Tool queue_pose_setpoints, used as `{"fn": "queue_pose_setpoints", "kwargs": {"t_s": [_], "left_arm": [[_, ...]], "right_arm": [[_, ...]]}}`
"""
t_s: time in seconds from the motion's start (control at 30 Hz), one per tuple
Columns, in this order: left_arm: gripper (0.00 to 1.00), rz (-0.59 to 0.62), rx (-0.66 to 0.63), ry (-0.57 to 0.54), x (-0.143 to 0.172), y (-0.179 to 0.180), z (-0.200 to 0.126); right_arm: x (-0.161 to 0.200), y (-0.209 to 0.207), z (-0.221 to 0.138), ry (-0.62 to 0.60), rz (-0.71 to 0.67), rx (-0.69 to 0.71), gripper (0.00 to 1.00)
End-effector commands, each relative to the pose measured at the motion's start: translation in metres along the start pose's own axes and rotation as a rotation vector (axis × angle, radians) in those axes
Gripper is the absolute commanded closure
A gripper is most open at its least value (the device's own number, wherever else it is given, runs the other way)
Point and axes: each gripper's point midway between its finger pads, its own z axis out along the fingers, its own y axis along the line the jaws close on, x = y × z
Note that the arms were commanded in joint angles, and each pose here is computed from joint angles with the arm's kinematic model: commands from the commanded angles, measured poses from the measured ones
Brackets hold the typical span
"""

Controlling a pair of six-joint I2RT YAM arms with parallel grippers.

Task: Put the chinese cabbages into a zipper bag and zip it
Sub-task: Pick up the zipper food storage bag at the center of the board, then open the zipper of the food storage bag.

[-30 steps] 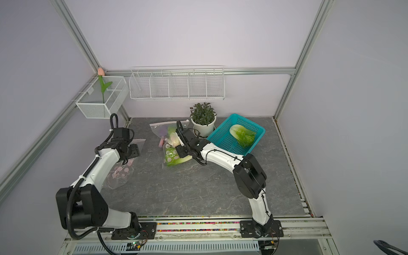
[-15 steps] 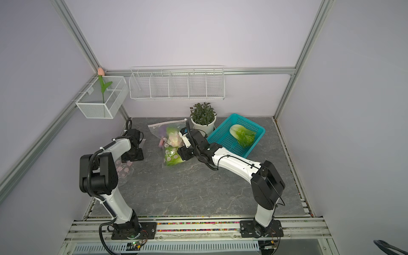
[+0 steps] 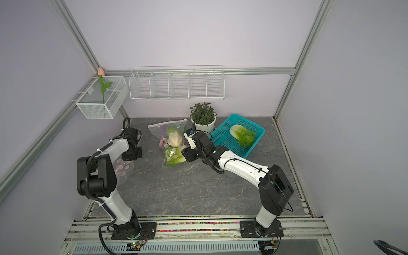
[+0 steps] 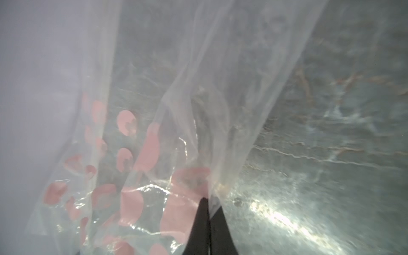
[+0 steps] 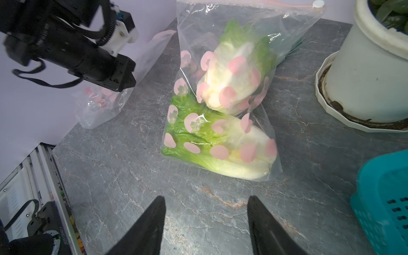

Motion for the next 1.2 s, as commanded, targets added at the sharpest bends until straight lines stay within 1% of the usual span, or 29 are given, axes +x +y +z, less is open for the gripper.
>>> {"fn": "queue_pose_setpoints", "kwargs": {"t_s": [0.0, 0.07, 0.17, 0.3, 0.4, 0.47, 0.53, 0.6, 0.67, 0.7, 0.83, 0.93, 0.97, 1.0, 1.03, 1.07, 1.17], "left_arm": [[1.0, -0.06, 0.056, -0.121, -0.017, 0.005, -0.052], [1.0, -0.051, 0.104, -0.183, -0.021, -0.003, -0.082], [1.0, -0.005, 0.192, -0.288, -0.027, -0.019, -0.135], [1.0, 0.047, 0.299, -0.467, -0.033, -0.039, -0.213], [1.0, 0.161, 0.405, -0.611, -0.03, -0.076, -0.277], [1.0, 0.245, 0.505, -0.709, -0.022, -0.107, -0.319], [1.0, 0.378, 0.618, -0.791, -0.001, -0.15, -0.358], [1.0, 0.484, 0.698, -0.826, 0.02, -0.187, -0.378], [1.0, 0.59, 0.781, -0.822, 0.045, -0.227, -0.384], [1.0, 0.632, 0.81, -0.804, 0.056, -0.246, -0.379], [1.0, 0.731, 0.894, -0.693, 0.097, -0.302, -0.338], [1.0, 0.782, 0.931, -0.648, 0.125, -0.325, -0.303], [1.0, 0.804, 0.94, -0.649, 0.133, -0.33, -0.295], [1.0, 0.866, 0.952, -0.661, 0.149, -0.335, -0.288], [1.0, 0.927, 0.944, -0.683, 0.162, -0.338, -0.282], [1.0, 0.959, 0.937, -0.683, 0.17, -0.341, -0.276], [1.0, 0.991, 0.949, -0.644, 0.184, -0.346, -0.259]], "right_arm": [[-0.01, -0.008, -0.018, -0.047, 0.045, 0.009, 0.39], [-0.012, -0.015, -0.027, -0.057, 0.066, 0.024, 0.4], [-0.014, -0.031, -0.04, -0.072, 0.105, 0.052, 0.4], [-0.011, -0.052, -0.06, -0.085, 0.121, 0.122, 0.41], [-0.007, -0.068, -0.071, -0.088, 0.122, 0.175, 0.41], [-0.002, -0.081, -0.076, -0.077, 0.132, 0.205, 0.41], [0.001, -0.093, -0.083, -0.076, 0.159, 0.224, 0.41], [0.002, -0.101, -0.091, -0.092, 0.197, 0.228, 0.41], [0.001, -0.112, -0.1, -0.117, 0.248, 0.23, 0.41], [0.001, -0.117, -0.105, -0.129, 0.28, 0.228, 0.41], [0.009, -0.137, -0.121, -0.137, 0.391, 0.236, 0.4], [0.019, -0.15, -0.134, -0.111, 0.498, 0.236, 0.35], [0.022, -0.153, -0.138, -0.105, 0.527, 0.228, 0.35], [0.024, -0.154, -0.141, -0.097, 0.553, 0.213, 0.34], [0.026, -0.154, -0.143, -0.088, 0.57, 0.198, 0.33], [0.027, -0.154, -0.145, -0.075, 0.578, 0.189, 0.33], [0.031, -0.151, -0.149, -0.027, 0.566, 0.182, 0.31]]}}
